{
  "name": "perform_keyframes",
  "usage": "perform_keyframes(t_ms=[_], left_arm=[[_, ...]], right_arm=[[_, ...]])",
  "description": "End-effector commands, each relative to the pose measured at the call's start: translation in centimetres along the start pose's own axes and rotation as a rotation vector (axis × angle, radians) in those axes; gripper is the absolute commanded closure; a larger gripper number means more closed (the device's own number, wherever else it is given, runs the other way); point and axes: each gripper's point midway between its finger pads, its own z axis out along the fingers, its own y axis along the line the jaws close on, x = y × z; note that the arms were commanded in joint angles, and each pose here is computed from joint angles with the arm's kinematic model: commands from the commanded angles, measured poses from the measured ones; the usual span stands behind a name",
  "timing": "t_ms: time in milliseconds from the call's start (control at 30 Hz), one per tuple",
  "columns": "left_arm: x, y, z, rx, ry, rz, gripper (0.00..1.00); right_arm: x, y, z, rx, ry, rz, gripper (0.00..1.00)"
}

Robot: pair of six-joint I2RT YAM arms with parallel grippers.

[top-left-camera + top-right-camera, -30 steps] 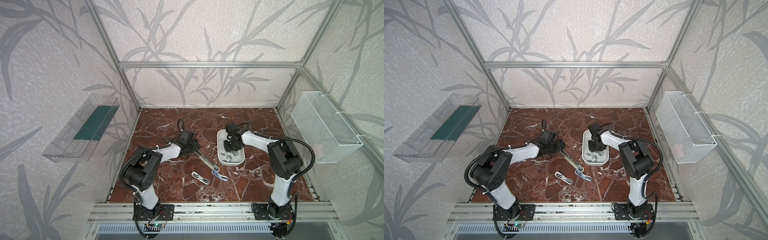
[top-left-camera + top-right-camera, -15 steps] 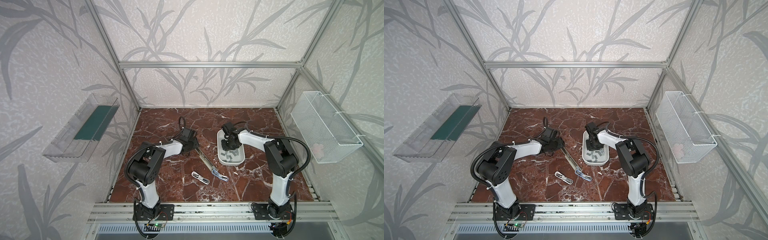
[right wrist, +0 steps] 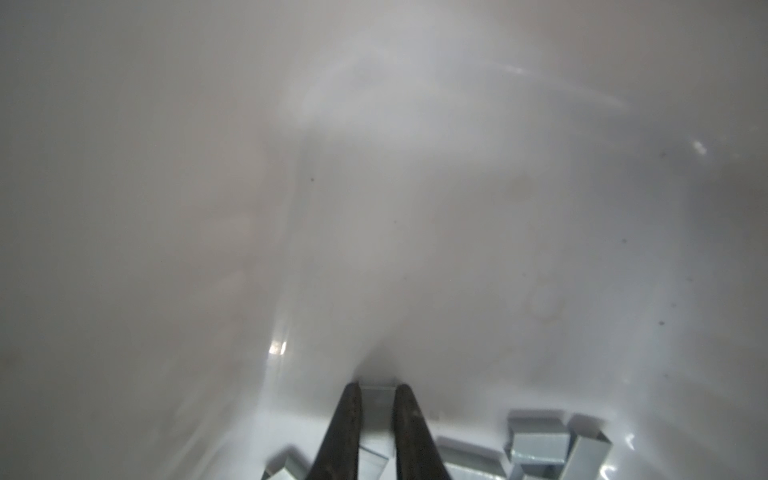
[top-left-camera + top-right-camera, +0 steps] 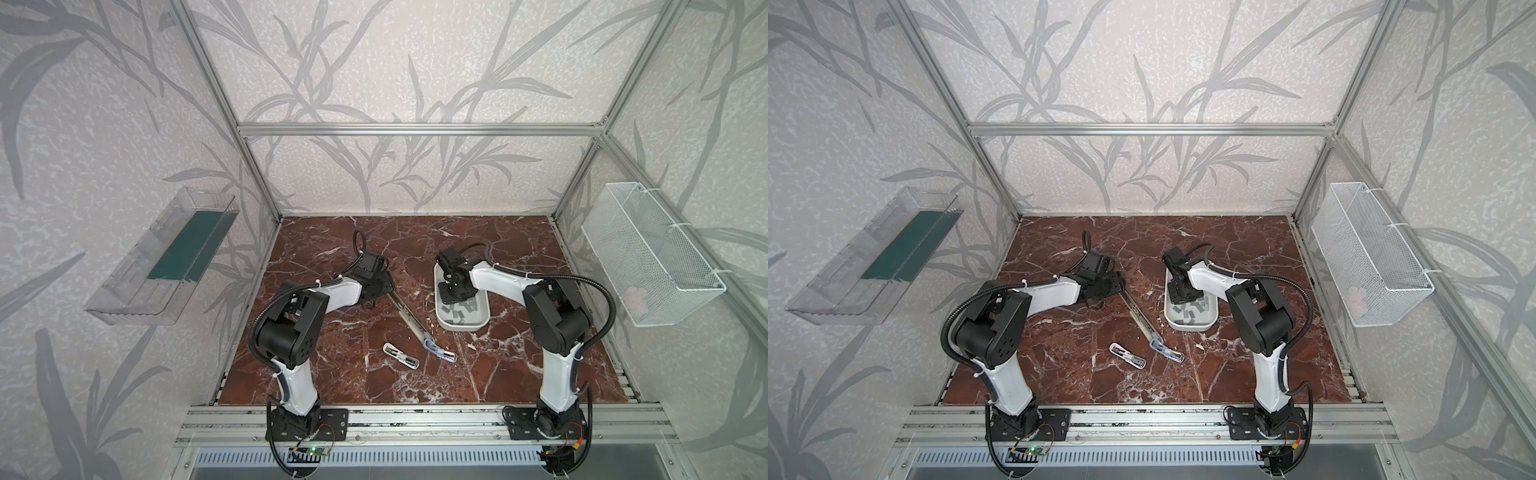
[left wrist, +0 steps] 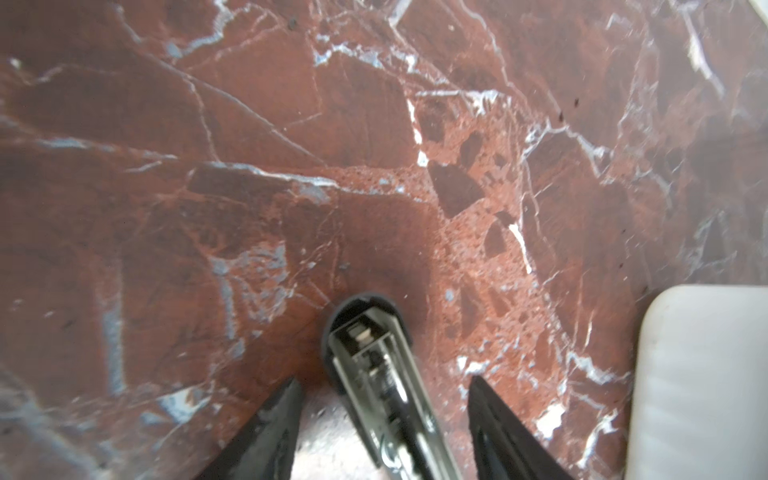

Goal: Load the staples into the stapler
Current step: 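Lift the right gripper from the tray while the left gripper draws back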

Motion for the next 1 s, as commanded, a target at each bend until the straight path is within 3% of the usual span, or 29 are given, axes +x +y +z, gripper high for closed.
perform_keyframes(t_ms=[0,200,467,800,967], left_arm=[[-0.4,1.3,-2.0,-0.057,0.001,0.015,0.3],[-2.7,1.5,-7.4,-0.051,-0.082,0.031,0.26],[-2.6,5.6,-13.8,-0.108,-0.178,0.017,0.23],[-0.3,10.7,-16.6,-0.189,-0.211,0.001,0.21],[0.6,11.9,-17.1,-0.203,-0.217,0.001,0.2]], right_arm=[[1.9,-0.8,0.7,0.036,0.065,-0.02,0.87],[1.2,-0.4,-0.5,0.009,0.033,-0.04,0.91],[0.6,-1.0,-6.3,0.002,-0.094,-0.05,0.93],[3.9,-0.8,-11.2,-0.061,-0.211,-0.127,0.93],[6.9,1.3,-12.2,-0.094,-0.251,-0.239,0.92]])
